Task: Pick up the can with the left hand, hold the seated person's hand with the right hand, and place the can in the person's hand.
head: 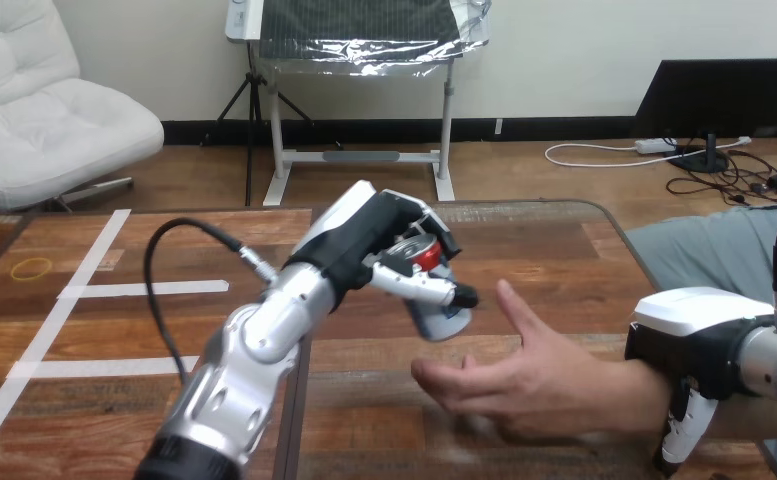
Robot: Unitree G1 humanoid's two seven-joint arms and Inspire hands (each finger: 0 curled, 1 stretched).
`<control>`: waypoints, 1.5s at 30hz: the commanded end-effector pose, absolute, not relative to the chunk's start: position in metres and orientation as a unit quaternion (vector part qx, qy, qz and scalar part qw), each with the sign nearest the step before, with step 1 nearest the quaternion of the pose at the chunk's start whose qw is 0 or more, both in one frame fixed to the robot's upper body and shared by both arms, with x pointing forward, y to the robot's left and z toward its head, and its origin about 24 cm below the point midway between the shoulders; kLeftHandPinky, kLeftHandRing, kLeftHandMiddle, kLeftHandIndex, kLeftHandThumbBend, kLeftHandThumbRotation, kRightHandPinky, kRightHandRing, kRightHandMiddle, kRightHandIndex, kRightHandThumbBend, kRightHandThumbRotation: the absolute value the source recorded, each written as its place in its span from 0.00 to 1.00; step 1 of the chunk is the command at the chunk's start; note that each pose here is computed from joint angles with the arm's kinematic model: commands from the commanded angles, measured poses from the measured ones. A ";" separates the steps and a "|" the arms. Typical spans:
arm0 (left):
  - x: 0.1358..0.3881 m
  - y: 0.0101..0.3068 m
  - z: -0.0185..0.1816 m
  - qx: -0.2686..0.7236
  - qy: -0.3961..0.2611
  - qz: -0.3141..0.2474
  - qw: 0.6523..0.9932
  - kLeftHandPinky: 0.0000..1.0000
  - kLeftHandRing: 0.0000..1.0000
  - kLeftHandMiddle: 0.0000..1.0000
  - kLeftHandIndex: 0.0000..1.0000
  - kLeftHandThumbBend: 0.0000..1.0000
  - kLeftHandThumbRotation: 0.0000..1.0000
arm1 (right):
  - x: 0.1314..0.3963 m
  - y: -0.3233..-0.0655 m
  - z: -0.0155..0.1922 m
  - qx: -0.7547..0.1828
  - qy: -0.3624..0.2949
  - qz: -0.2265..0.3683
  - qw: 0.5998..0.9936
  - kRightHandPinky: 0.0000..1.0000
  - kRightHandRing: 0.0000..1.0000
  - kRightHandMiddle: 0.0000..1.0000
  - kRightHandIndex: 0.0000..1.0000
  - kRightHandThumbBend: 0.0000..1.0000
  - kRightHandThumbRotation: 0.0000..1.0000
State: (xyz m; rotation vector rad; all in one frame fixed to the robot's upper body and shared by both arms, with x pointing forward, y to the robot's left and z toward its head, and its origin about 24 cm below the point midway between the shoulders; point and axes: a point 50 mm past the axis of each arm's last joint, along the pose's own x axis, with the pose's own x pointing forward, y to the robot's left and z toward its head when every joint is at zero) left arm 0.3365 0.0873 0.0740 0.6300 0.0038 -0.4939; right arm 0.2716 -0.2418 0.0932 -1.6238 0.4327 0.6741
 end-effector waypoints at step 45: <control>0.354 -0.011 0.144 0.308 -0.119 -0.311 0.891 0.28 0.34 0.40 0.44 0.75 0.00 | 0.297 -0.211 0.223 -0.768 -0.015 0.176 0.616 0.11 0.17 0.25 0.31 0.74 0.00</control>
